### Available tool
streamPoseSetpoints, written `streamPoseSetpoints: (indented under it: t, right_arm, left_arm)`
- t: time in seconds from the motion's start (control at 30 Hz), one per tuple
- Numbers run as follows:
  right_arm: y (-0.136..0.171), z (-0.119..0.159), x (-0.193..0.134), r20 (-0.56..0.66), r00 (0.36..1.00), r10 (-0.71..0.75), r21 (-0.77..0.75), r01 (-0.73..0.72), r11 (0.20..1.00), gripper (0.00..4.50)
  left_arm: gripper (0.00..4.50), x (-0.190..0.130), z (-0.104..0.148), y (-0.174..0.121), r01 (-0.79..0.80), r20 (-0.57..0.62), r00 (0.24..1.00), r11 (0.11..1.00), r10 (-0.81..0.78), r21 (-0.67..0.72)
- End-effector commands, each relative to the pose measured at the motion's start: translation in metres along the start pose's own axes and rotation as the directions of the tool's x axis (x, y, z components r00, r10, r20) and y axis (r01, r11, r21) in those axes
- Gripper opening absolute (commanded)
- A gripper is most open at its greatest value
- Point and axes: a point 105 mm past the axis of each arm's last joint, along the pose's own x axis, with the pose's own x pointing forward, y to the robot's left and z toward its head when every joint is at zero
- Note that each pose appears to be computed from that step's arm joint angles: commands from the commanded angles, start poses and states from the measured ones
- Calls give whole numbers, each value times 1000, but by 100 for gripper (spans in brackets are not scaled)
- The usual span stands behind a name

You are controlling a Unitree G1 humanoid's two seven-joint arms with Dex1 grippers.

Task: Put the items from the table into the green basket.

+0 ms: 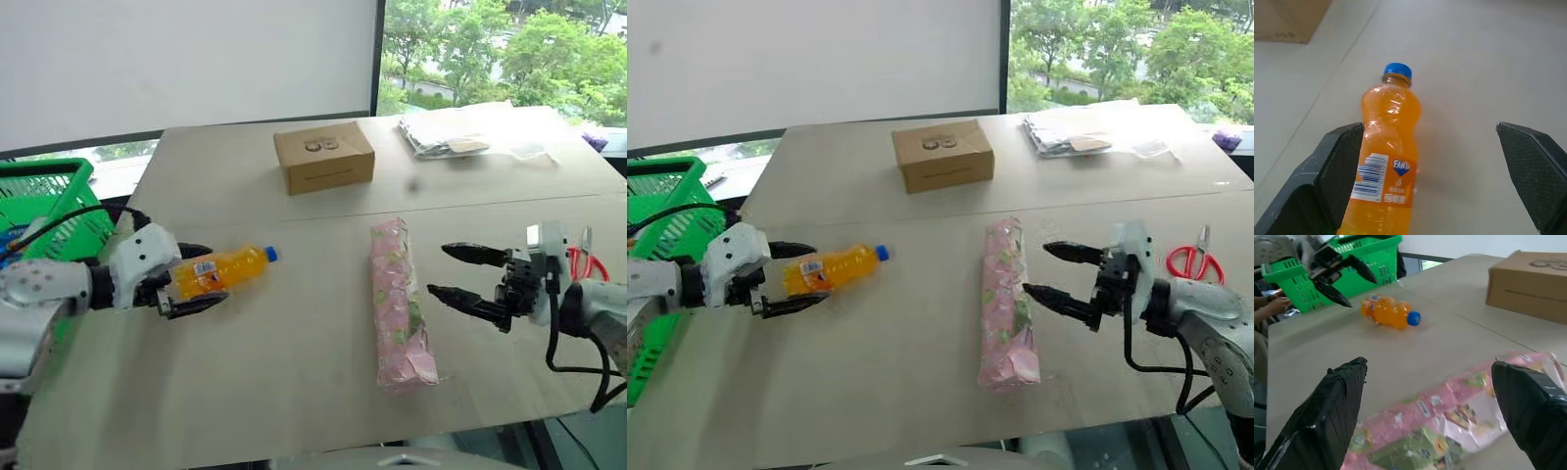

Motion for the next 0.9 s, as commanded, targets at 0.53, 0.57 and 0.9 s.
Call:
streamPoseSetpoints:
  t: [0.53, 0.57, 0.9]
  right_arm:
    - [23, 23, 29, 8, 998, 54, -82, -53, 995, 450]
    - [24, 22, 29, 8, 998, 58, -82, -57, 995, 450]
    - [28, 35, 37, 57, 994, 93, -115, -86, 990, 450]
  left_arm:
    - [397, 47, -54, 31, 209, -346, 915, 978, -205, -27]
    - [368, 48, -52, 31, 210, -328, 921, 977, -210, -37]
    - [305, 43, -25, 49, 23, -96, 995, 992, -35, -128]
